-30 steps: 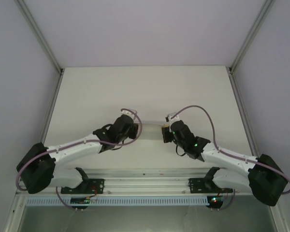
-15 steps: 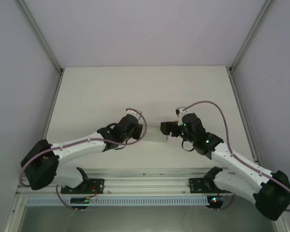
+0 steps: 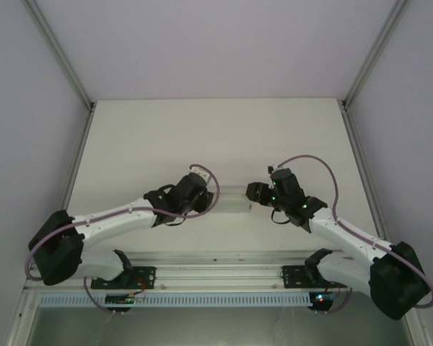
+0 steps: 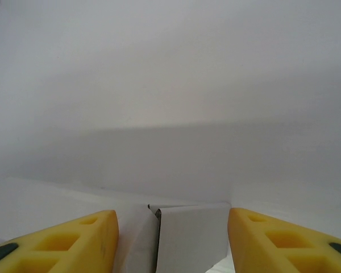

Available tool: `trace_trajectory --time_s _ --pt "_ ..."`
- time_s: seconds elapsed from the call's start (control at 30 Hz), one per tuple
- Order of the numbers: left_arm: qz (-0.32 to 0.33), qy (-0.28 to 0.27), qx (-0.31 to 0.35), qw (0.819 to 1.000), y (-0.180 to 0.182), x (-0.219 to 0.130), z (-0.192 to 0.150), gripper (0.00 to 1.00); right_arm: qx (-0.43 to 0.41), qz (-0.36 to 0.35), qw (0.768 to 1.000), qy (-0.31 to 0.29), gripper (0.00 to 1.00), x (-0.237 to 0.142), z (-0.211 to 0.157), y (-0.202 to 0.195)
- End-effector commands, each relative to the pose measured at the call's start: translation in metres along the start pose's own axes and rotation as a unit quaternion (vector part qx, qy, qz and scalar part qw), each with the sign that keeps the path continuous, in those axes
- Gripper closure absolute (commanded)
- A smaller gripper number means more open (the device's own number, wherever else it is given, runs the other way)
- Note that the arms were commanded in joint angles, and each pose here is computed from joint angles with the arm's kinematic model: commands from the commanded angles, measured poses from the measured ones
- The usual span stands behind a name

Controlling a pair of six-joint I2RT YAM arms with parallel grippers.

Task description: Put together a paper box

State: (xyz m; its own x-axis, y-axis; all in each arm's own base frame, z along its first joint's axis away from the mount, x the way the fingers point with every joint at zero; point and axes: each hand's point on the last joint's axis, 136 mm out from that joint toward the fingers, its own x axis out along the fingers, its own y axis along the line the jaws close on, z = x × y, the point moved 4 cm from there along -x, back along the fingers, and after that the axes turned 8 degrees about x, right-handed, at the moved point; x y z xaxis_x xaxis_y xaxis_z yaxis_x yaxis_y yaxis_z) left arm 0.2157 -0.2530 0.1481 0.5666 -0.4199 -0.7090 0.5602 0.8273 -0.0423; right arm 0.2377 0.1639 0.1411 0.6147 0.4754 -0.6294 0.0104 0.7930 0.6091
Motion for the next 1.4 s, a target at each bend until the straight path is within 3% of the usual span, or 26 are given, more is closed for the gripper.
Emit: trace_trajectory --time_s 0.0,0.07,0.17,0.2,0.3,0.4,0.5,0.67,0.8,1.0,1.23,1.37 --pt "-0.055 0.056 0.024 0.997 -0.014 -0.012 -0.025 0.51 0.029 -0.059 0.997 0.047 0.45 0.004 -0.032 -0.036" --pt "-0.065 0.043 0.023 0.997 -0.015 -0.021 -0.020 0.37 0.033 -0.060 0.997 0.047 0.45 0.004 -0.034 -0.039" --pt "-0.087 0.023 0.020 0.996 -0.018 -0.035 -0.009 0.03 0.038 -0.067 0.996 0.053 0.46 0.005 -0.039 -0.043" --pt "-0.091 0.016 0.017 0.996 -0.019 -0.040 -0.005 0.00 0.039 -0.073 0.995 0.055 0.46 0.005 -0.040 -0.045" --pt "-0.084 -0.001 -0.004 0.996 -0.016 -0.048 0.005 0.00 0.039 -0.081 0.994 0.061 0.48 0.007 -0.045 -0.050" --pt "-0.070 0.002 -0.075 0.995 -0.001 -0.043 0.010 0.00 0.036 -0.080 0.994 0.065 0.48 0.009 -0.049 -0.053" --pt "-0.108 0.015 -0.156 0.982 0.014 -0.026 0.011 0.00 0.029 -0.082 0.994 0.067 0.48 0.010 -0.053 -0.058" --pt "-0.157 0.031 -0.205 0.965 0.020 0.003 0.004 0.01 0.017 -0.085 0.994 0.072 0.49 0.014 -0.057 -0.063" --pt "-0.184 0.053 -0.203 0.960 0.015 0.014 -0.008 0.13 0.011 -0.086 0.993 0.081 0.49 0.019 -0.062 -0.067" --pt "-0.192 0.078 -0.244 0.948 0.023 0.030 -0.042 0.42 0.000 -0.087 0.991 0.101 0.51 0.026 -0.075 -0.076" --pt "-0.222 0.072 -0.237 0.943 0.020 0.035 -0.070 0.68 -0.009 -0.073 0.991 0.115 0.61 0.028 -0.094 -0.092" --pt "-0.219 0.075 -0.228 0.946 0.021 0.040 -0.093 0.89 -0.014 -0.058 0.990 0.130 0.66 0.028 -0.105 -0.097"
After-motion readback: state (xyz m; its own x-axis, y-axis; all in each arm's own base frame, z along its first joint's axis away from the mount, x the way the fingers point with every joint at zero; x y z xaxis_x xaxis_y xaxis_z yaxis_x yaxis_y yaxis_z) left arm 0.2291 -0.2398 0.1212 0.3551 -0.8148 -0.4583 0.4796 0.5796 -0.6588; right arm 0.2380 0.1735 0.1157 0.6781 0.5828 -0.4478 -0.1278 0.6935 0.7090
